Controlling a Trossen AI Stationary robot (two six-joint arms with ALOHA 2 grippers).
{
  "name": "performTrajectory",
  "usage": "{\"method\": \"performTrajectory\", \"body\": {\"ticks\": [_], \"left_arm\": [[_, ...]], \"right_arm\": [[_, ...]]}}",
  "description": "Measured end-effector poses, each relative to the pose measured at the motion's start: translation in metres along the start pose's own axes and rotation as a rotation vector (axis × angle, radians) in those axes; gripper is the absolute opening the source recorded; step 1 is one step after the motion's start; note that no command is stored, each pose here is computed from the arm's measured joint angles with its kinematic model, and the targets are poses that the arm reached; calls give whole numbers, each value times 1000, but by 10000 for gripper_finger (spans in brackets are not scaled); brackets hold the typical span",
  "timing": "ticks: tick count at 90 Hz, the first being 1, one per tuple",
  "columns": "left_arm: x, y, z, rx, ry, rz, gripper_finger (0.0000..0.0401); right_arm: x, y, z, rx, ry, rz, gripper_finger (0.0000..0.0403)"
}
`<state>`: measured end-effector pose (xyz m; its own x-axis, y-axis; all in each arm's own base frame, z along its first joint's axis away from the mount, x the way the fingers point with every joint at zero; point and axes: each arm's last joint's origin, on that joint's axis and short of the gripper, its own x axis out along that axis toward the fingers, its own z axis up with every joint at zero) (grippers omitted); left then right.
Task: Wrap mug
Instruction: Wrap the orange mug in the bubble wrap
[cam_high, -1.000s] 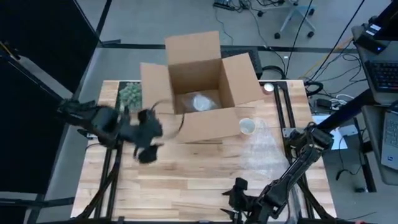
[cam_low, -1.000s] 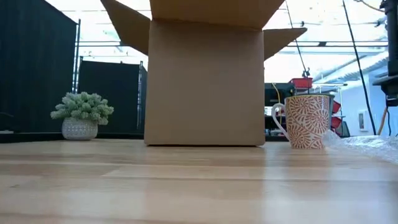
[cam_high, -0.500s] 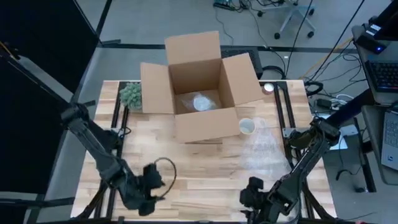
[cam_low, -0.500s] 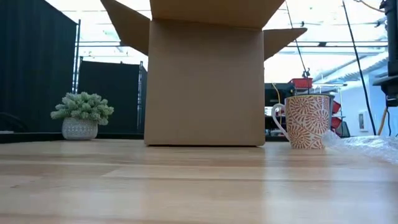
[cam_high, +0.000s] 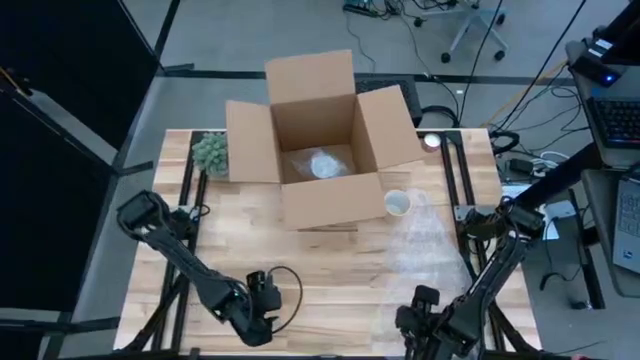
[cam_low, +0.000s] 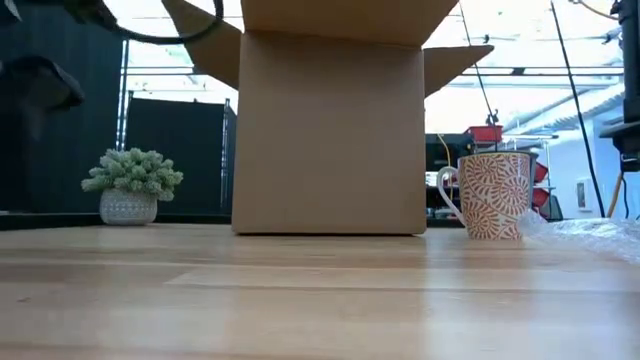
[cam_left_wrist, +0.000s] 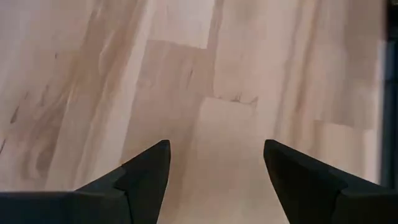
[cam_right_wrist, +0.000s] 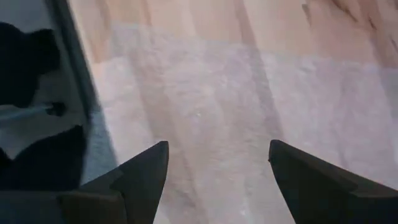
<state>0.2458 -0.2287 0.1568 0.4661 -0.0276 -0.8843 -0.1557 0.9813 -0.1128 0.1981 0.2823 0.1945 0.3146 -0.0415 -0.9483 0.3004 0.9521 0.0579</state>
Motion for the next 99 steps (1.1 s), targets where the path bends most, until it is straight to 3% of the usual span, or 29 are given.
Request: {"method": "performTrajectory", "body": {"ticks": [29, 45, 58, 73, 85, 99], "left_arm": [[32, 3, 8, 54, -57, 38, 247], [43, 8, 20, 97, -118, 55, 247], [45, 18, 29, 72, -82, 45, 247], [44, 21, 44, 66, -149, -1, 247], [45, 20, 59, 91, -242, -50, 247], [46, 24, 63, 61, -253, -49, 247]], "right_arm": [[2, -9, 2, -46, 19, -79, 263], [27, -16, 5, -14, 37, -3, 263], [44, -46, 12, 99, 160, -150, 263], [26, -46, 30, 33, 103, -90, 263], [23, -49, 25, 6, 163, -109, 263], [26, -34, 9, 31, 127, 19, 263]]}}
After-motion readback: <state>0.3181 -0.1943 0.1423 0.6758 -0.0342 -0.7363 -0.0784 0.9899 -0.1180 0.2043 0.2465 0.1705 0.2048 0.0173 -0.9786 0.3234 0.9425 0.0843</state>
